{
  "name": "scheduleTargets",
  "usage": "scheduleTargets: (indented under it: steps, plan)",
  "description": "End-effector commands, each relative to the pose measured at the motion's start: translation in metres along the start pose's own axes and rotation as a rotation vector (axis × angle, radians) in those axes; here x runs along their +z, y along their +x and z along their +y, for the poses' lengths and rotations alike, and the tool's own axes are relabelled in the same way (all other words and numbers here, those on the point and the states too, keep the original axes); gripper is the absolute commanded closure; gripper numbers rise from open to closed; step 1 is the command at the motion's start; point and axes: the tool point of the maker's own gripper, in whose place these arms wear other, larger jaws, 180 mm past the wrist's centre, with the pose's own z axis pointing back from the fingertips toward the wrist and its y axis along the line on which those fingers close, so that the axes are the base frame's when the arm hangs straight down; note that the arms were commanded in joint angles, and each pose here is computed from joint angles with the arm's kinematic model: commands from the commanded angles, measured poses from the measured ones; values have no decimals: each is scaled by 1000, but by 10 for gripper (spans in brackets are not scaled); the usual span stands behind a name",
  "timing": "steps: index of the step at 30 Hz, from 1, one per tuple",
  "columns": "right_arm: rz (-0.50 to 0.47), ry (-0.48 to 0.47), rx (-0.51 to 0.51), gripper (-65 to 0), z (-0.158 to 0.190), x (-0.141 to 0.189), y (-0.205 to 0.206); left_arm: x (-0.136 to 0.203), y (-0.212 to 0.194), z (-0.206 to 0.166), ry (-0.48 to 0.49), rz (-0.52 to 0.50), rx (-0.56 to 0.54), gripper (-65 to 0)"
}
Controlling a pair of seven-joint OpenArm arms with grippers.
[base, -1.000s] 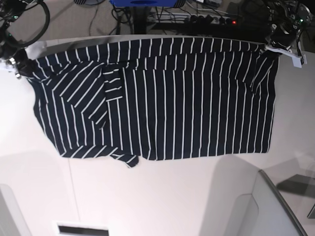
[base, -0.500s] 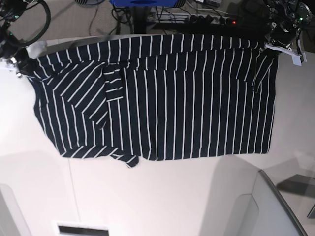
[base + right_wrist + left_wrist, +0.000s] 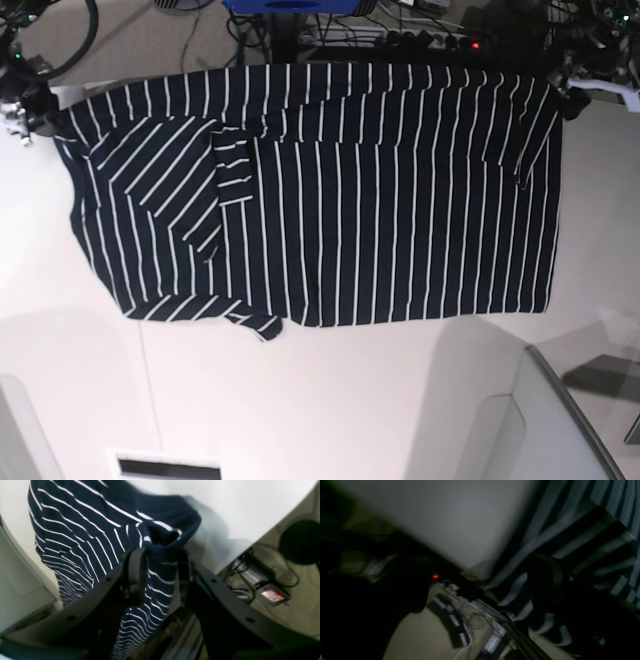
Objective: Layout the t-shirt on the table in an organized manner, then fold the t-shirt properly
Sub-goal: 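Lift the shirt edge with both grippers, pull taut, then release, then slide the left gripper along the shirt side and pull it outward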
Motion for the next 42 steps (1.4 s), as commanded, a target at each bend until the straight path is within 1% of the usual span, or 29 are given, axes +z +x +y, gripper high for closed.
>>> scheduleTargets:
  steps: [1,4,6,7,9,10,11,12,14,15,16,18,19,20,22,23,27,30,32,35,37,39,41,42]
  plan:
    - [-70,17,21,-203,6,13,20,5,22,7,9,-62,-22,-571]
    - [-140,14,43,-203,10,31,37,11,50,15,30,-103,-79,-571]
    - [-177,21,88,-203,20,41,47,19,67,13,40,-143,-118,-571]
    - [-193,29,115,-203,27,45,50,24,78,10,46,-168,-143,-569]
    - [-224,45,154,-203,40,53,56,25,92,-11,14,-191,-216,-556]
    - [-222,70,182,-203,52,50,55,22,96,-27,-20,-191,-261,-517]
    - [-197,99,225,-203,66,42,50,15,96,-45,-63,-181,-302,-446]
    - [-172,122,292,-201,78,35,46,9,94,-62,-103,-164,-338,-354]
    - [-104,169,394,-191,100,20,34,-1,92,-90,-173,-147,-390,-146]
    - [-64,196,444,-155,113,10,26,-5,89,-105,-209,-137,-419,-18]
    - [-31,215,484,-102,123,1,19,-9,86,-118,-241,-128,-442,0]
    - [37,242,538,-9,137,-15,8,-13,84,-138,-287,-126,-468,0]
    - [70,251,547,0,141,-24,3,-16,88,-145,-292,-133,-463,0]
    - [94,258,549,0,146,-32,2,-20,88,-146,-276,-129,-445,0]
    - [131,255,531,0,148,-46,3,-29,85,-145,-235,-108,-433,0]
    - [148,255,521,0,149,-52,2,-34,85,-149,-235,-106,-432,0]
    - [207,249,499,0,155,-74,4,-50,76,-152,-230,-92,-465,0]
    - [213,227,468,0,149,-93,9,-60,65,-153,-223,-66,-488,0]
    - [201,205,455,0,142,-104,13,-66,57,-150,-223,-40,-480,0]
    - [187,171,445,0,129,-116,18,-73,52,-153,-234,-35,-476,0]
    - [172,145,419,0,119,-123,23,-74,50,-153,-232,-33,-482,0]
    - [165,119,385,0,107,-129,28,-76,54,-160,-241,-42,-487,0]
    - [160,86,358,0,91,-133,31,-77,51,-169,-261,-34,-510,0]
    - [148,80,348,0,89,-134,33,-77,50,-173,-272,-31,-522,0]
